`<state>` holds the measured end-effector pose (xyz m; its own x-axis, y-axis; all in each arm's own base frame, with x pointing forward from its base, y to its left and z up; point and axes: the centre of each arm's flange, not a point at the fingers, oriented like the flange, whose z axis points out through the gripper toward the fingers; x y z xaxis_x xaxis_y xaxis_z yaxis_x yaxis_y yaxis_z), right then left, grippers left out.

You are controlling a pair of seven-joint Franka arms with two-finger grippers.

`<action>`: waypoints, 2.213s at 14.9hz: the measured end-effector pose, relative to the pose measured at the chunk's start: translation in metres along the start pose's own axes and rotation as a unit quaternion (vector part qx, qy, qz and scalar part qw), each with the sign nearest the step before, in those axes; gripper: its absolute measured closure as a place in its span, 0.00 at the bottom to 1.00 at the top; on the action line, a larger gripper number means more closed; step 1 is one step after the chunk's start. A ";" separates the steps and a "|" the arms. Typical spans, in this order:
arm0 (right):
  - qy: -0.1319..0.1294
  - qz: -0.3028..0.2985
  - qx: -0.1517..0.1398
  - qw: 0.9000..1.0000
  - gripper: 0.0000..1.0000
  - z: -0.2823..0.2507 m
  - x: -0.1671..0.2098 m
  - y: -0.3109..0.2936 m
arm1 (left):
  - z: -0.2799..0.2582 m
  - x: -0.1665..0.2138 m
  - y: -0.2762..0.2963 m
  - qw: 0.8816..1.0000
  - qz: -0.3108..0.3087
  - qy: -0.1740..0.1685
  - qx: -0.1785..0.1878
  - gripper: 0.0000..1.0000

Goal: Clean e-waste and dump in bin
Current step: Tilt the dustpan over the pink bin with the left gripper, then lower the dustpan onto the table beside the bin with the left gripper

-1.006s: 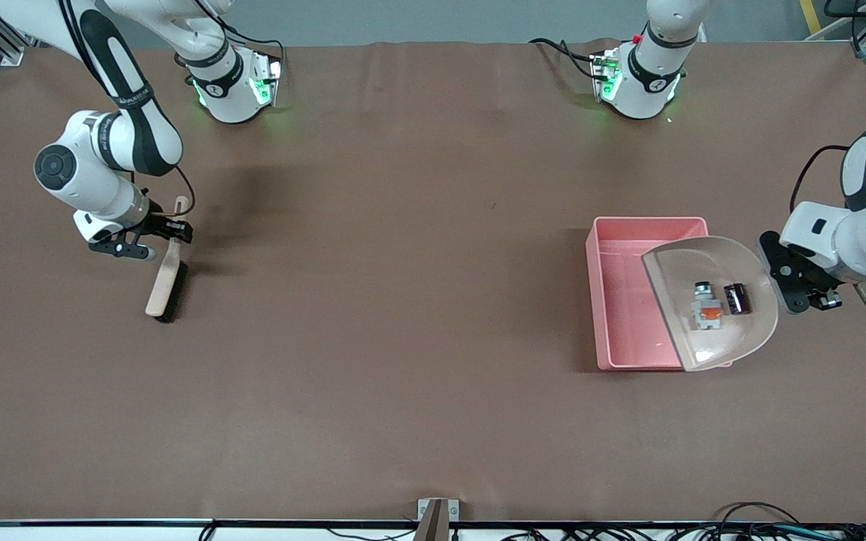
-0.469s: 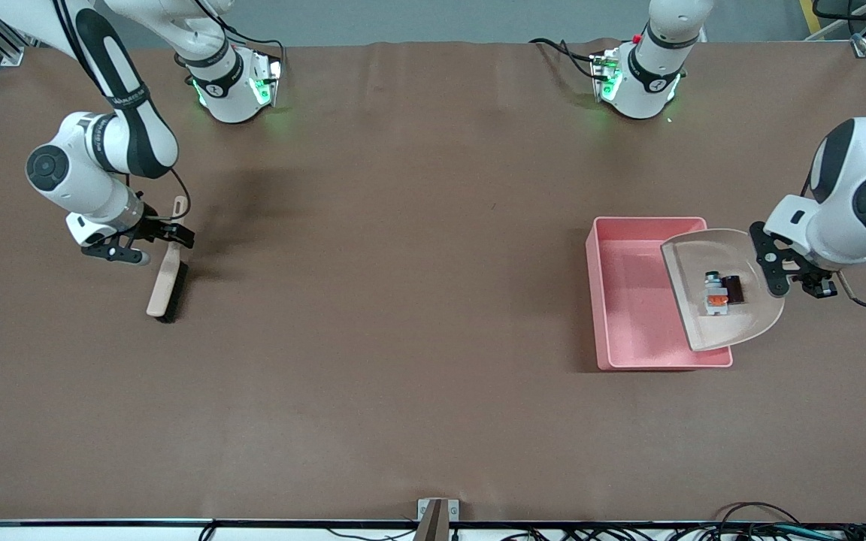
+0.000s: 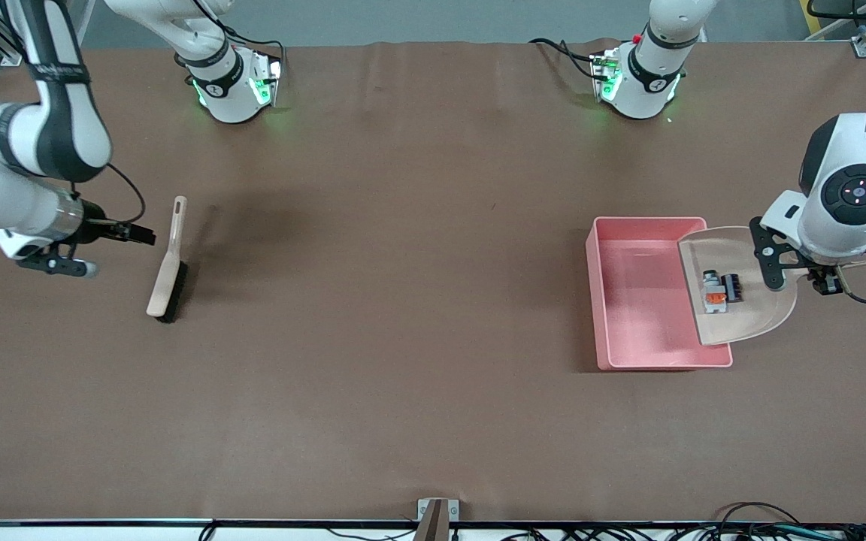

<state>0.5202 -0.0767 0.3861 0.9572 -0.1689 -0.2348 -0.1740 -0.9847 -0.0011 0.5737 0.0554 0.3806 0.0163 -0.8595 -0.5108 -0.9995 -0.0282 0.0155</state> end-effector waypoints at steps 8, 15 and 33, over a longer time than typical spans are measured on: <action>-0.003 -0.006 0.007 1.000 0.00 -0.180 -0.051 -0.001 | -0.008 0.004 -0.003 1.000 0.011 -0.013 0.016 0.66; 0.083 -0.024 0.009 0.996 0.00 -0.257 -0.078 -0.018 | -0.086 0.028 -0.021 0.996 -0.003 0.051 0.067 0.66; 0.136 -0.003 -0.032 0.990 0.00 -0.301 -0.076 -0.006 | -0.177 0.386 0.040 0.976 0.005 0.218 0.016 0.66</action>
<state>0.5181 -0.0708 0.6961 0.9867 -0.1587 0.0354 -0.1607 -0.9850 0.0628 0.5449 -0.3678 0.3361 0.0100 -0.9952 -0.0970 -0.9999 -0.0088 -0.0125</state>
